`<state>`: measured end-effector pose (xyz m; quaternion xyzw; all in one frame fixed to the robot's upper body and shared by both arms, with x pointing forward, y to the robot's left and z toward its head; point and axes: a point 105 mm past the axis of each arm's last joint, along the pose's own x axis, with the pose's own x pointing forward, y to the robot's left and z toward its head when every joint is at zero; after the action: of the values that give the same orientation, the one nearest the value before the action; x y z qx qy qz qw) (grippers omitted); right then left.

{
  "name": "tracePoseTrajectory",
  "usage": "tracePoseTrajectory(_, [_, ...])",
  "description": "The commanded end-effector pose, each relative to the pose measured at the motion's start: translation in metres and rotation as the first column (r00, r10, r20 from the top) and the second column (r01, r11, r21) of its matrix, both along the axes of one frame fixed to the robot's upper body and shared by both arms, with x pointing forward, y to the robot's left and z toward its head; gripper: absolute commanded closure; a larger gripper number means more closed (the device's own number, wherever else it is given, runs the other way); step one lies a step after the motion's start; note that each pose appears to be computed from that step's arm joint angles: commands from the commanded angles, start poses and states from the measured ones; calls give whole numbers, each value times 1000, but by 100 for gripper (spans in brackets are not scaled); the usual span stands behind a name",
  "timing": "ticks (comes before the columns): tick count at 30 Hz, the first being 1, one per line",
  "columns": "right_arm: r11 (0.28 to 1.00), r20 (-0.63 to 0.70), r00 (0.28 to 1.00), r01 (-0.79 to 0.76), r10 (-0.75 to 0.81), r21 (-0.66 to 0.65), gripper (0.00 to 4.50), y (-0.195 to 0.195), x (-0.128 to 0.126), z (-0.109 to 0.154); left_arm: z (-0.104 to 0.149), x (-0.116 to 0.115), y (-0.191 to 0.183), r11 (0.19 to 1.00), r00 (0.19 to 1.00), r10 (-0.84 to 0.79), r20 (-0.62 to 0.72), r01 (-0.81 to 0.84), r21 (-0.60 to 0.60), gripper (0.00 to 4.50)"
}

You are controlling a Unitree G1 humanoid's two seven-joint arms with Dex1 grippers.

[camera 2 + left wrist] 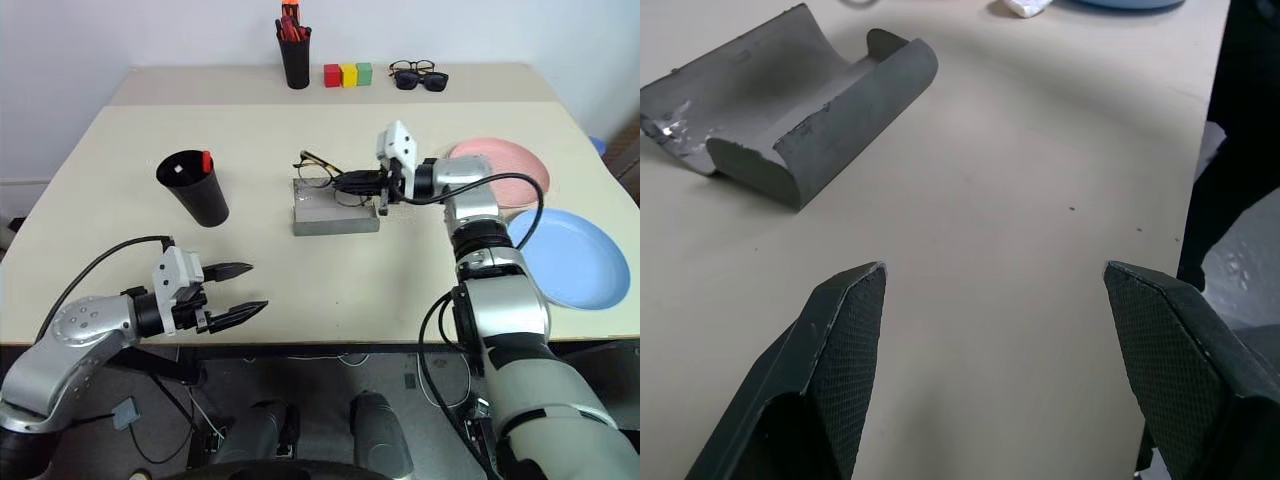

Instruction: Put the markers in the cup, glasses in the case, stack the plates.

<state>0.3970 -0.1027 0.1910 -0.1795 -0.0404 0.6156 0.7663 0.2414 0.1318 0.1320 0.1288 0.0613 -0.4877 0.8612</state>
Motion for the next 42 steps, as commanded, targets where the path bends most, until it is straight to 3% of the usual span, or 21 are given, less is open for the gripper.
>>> tracePoseTrajectory(1, [1000, 64, 998, -3, 4, -18, 443, 8, 4, 11, 10, -6, 1, 1000, 999, 13, 45, -14, 4, 94])
tracePoseTrajectory(17, [974, 64, 998, 34, -20, -223, 443, 5, 6, -28, 13, -15, 4, 995, 993, 98, 64, -98, -2, 94])
tracePoseTrajectory(25, [960, 69, 997, 52, -35, -276, 443, -3, 8, -30, 13, -14, 3, 995, 992, 105, 67, -104, -7, 94])
tracePoseTrajectory(28, [956, 66, 997, 54, -37, -289, 350, -5, 8, -31, 13, -14, 2, 995, 992, 104, 66, -104, -13, 94])
tracePoseTrajectory(35, [960, 69, 996, 71, -54, -270, 5, -9, 9, -30, 19, -9, 2, 991, 990, 126, 70, -122, -57, 94])
tracePoseTrajectory(41, [982, 72, 986, 159, -152, -101, 5, -29, 16, 10, 53, 26, 1, 959, 965, 221, 138, -190, -211, 94])
tracePoseTrajectory(42, [982, 72, 984, 169, -164, -82, 2, -38, 15, 17, 59, 35, 2, 946, 961, 244, 126, -208, -247, 120])
